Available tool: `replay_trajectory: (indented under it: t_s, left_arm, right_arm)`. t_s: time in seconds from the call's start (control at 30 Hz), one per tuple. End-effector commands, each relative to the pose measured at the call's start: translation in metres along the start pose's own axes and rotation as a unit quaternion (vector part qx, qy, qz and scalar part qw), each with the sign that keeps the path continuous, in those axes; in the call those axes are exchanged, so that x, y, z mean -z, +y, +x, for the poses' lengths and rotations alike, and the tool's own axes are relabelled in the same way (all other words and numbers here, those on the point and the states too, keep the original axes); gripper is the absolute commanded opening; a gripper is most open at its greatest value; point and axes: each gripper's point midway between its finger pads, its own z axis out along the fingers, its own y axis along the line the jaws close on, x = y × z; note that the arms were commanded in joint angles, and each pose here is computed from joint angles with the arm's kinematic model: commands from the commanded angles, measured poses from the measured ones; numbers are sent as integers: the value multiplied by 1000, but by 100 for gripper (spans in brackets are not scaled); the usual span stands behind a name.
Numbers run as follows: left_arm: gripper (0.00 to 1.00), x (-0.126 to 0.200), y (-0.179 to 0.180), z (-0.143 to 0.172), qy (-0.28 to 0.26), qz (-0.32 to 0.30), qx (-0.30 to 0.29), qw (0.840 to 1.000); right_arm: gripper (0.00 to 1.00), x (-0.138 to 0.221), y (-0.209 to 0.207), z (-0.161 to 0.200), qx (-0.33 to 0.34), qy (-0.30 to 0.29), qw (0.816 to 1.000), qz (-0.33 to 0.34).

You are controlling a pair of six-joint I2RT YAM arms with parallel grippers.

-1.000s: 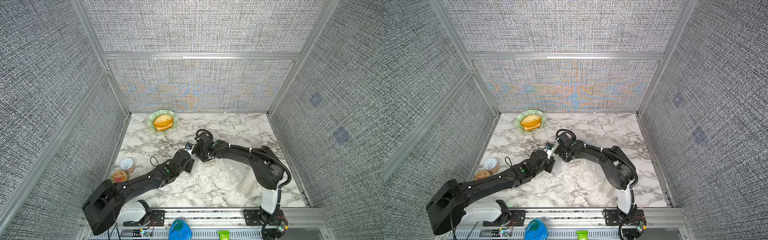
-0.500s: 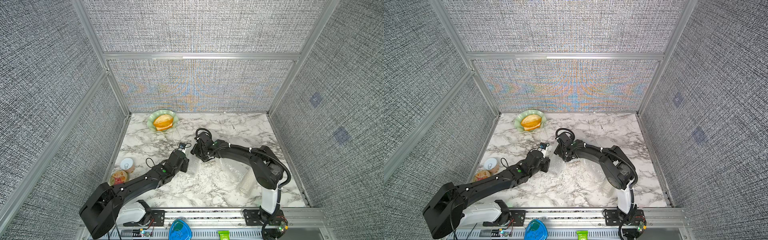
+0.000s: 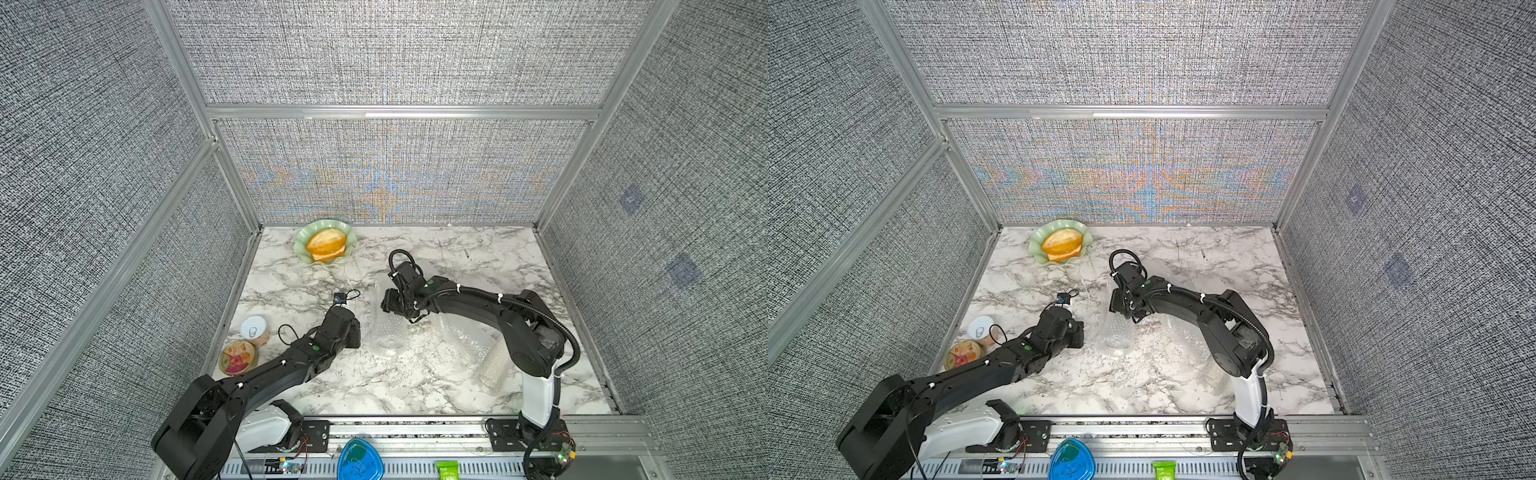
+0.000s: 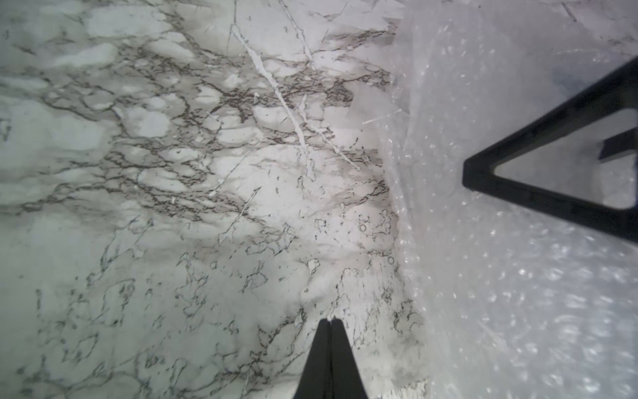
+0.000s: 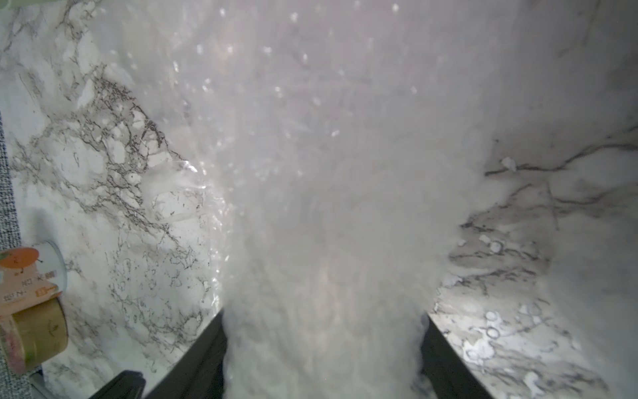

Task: Unwrap the vase from the bubble wrap
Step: Unwrap the bubble wrap at the center of the board.

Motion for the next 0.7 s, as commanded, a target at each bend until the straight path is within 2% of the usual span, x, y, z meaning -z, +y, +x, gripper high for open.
replay_trajectory:
  t_s: [0.0, 0.17, 0.37, 0.67]
  left_arm:
    - [0, 4, 18, 0, -14, -38, 57, 998]
    - [0, 15, 42, -1, -48, -75, 95, 991]
    - [0, 25, 61, -2, -55, -104, 137, 984]
    - [0, 32, 78, -9, -53, -118, 168, 977]
  right_arm:
    - [57, -5, -40, 26, 70, 56, 993, 79]
    - [57, -7, -26, 26, 93, 55, 993, 42]
    - [59, -10, 4, 26, 103, 51, 993, -11]
    - [62, -18, 32, 22, 110, 45, 992, -32]
